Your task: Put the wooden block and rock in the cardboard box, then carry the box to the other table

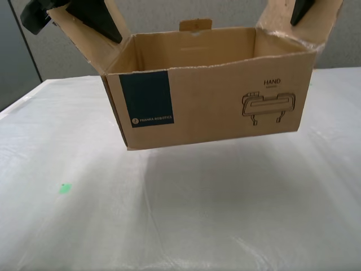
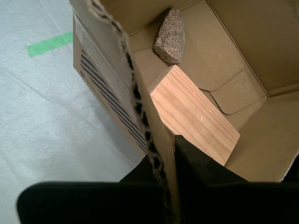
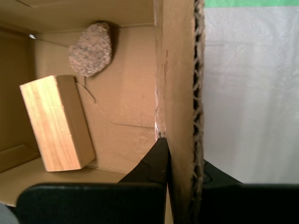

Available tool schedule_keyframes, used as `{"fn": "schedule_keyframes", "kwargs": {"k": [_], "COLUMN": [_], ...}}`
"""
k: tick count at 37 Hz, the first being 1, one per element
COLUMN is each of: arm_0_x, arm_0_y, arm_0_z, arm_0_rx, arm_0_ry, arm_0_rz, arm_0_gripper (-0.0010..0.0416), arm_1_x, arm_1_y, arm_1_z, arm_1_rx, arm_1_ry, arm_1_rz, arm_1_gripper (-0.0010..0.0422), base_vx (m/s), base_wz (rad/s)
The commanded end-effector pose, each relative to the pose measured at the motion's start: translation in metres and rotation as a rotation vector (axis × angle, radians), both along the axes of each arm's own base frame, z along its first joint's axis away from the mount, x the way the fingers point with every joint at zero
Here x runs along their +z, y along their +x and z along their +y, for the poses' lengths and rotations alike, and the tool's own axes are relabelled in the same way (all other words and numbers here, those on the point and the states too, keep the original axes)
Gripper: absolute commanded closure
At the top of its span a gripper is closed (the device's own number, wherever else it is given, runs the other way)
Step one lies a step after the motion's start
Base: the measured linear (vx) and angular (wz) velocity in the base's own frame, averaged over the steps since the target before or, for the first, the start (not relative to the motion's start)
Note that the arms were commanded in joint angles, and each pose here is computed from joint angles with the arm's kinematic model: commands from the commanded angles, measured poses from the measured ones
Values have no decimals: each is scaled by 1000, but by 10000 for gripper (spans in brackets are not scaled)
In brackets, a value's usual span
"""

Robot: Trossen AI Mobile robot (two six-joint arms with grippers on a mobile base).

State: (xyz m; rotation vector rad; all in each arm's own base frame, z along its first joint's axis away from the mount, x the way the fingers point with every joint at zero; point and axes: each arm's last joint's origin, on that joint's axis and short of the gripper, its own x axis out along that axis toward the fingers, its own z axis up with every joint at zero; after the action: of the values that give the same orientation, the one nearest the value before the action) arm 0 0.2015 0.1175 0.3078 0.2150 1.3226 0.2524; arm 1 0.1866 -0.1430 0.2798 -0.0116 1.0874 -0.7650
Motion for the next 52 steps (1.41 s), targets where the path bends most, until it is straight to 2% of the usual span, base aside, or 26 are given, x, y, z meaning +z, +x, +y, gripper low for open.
{"fn": "schedule_keyframes", "kwargs": {"k": [1,5,12,16,23,30,38,43,49,52], "arm_0_x": [-7,-9,-6,-7,-7,-7,-9,-23,-42,-53], "arm_0_y": [3,6,7,8,16,30,45,59,80,90], "arm_0_z": [1,2,3,0,-15,-46,-82,-92,-89,-88], "arm_0_rx": [-12,2,24,25,3,-61,-139,-124,-103,-89], "arm_0_ry": [-17,-7,-6,-38,-69,-101,-127,-102,-89,-67], "arm_0_rz": [-43,-73,-95,-114,-135,-161,-188,-135,-127,-115], "arm_0_gripper": [406,406,406,406,407,406,406,406,407,406], "arm_1_x": [0,1,0,-7,-17,-8,-8,-15,-24,-26], "arm_1_y": [0,0,2,10,37,68,107,123,130,134], "arm_1_z": [0,-1,0,-5,-25,-46,-72,-83,-84,-83], "arm_1_rx": [-10,3,120,147,129,113,87,84,110,122], "arm_1_ry": [40,37,35,57,72,54,76,102,158,163], "arm_1_rz": [-43,-46,-18,12,13,-29,-35,-5,-18,-25], "arm_1_gripper": [413,413,413,413,413,413,413,413,413,413], "base_vx": [0,-13,-17,0,0,0,0,0,0,0], "base_wz": [0,-1,-4,0,0,0,0,0,0,0]}}
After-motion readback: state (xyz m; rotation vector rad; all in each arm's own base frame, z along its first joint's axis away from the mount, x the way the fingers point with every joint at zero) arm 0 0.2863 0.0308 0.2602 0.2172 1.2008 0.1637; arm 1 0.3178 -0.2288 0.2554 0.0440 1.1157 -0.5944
